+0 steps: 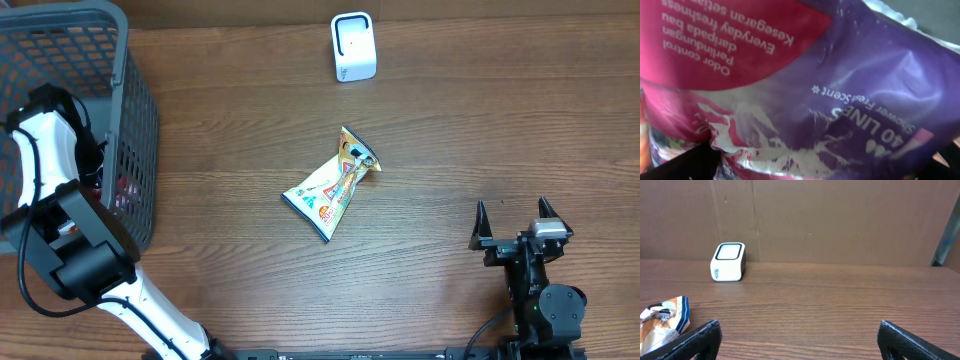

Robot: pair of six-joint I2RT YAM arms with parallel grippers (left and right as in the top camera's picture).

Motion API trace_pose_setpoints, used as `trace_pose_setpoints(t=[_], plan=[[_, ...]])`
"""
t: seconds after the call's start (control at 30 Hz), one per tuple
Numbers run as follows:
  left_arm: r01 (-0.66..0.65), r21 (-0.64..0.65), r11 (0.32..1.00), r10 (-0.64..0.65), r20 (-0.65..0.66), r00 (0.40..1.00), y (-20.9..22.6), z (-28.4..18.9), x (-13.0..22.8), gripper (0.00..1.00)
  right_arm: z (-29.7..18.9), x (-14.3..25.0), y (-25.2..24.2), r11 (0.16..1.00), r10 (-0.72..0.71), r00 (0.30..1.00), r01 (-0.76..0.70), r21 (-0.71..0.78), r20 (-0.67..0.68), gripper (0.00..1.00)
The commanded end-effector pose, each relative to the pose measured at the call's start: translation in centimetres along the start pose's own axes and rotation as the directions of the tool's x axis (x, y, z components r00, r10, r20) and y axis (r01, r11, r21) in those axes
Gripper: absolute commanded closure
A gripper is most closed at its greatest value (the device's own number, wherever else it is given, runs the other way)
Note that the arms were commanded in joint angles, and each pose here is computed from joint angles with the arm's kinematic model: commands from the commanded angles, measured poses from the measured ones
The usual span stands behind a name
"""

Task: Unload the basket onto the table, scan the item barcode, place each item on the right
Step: 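Return the left gripper to the basket and grasp the purple bag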

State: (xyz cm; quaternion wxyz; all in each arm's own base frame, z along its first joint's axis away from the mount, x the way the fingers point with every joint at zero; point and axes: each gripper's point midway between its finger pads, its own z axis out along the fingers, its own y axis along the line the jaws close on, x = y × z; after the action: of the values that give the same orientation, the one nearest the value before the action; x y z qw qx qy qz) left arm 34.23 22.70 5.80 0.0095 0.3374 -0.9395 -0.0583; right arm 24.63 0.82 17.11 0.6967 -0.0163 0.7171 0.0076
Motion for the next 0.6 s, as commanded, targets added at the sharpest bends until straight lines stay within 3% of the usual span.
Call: trace_pose_setpoints(t=[0.0,0.1,0.13,0.2,0.33,0.57], plan=[[-0.036,-0.029,0.999,0.035,-0.048,0.998,0.3,2.4,1.4,0.17,0.0,0.1,-0.2,1.000,0.002,1.000,-0.002,0.011,0.005,0.00],[-0.036,-0.056,0.998,0.034,-0.041,0.999,0.7,2.4,1.3,0.68,0.0,0.1,-0.2,1.000,0.002,1.000,-0.002,0.011,0.005,0.00],[-0.034,-0.056,0.998,0.032,-0.040,0.999,0.8,2.3,1.2,0.81,0.0,0.1,-0.2,1.000,0.002,1.000,-0.002,0.011,0.005,0.00],[-0.033,-0.055,0.998,0.031,-0.038,0.999,0.8,1.7,1.0,0.96,0.0,0.1,-0.2,1.000,0.002,1.000,-0.002,0.011,0.005,0.00],[-0.011,-0.046,0.999,0.011,-0.003,1.000,0.8,-0.9,-0.3,0.96,0.0,0.1,-0.2,1.000,0.002,1.000,-0.002,0.011,0.005,0.00],[0.038,0.098,0.994,-0.058,0.213,0.975,0.0,-12.7,-4.1,0.96,0.0,0.1,-0.2,1.000,0.002,1.000,-0.002,0.011,0.005,0.00]])
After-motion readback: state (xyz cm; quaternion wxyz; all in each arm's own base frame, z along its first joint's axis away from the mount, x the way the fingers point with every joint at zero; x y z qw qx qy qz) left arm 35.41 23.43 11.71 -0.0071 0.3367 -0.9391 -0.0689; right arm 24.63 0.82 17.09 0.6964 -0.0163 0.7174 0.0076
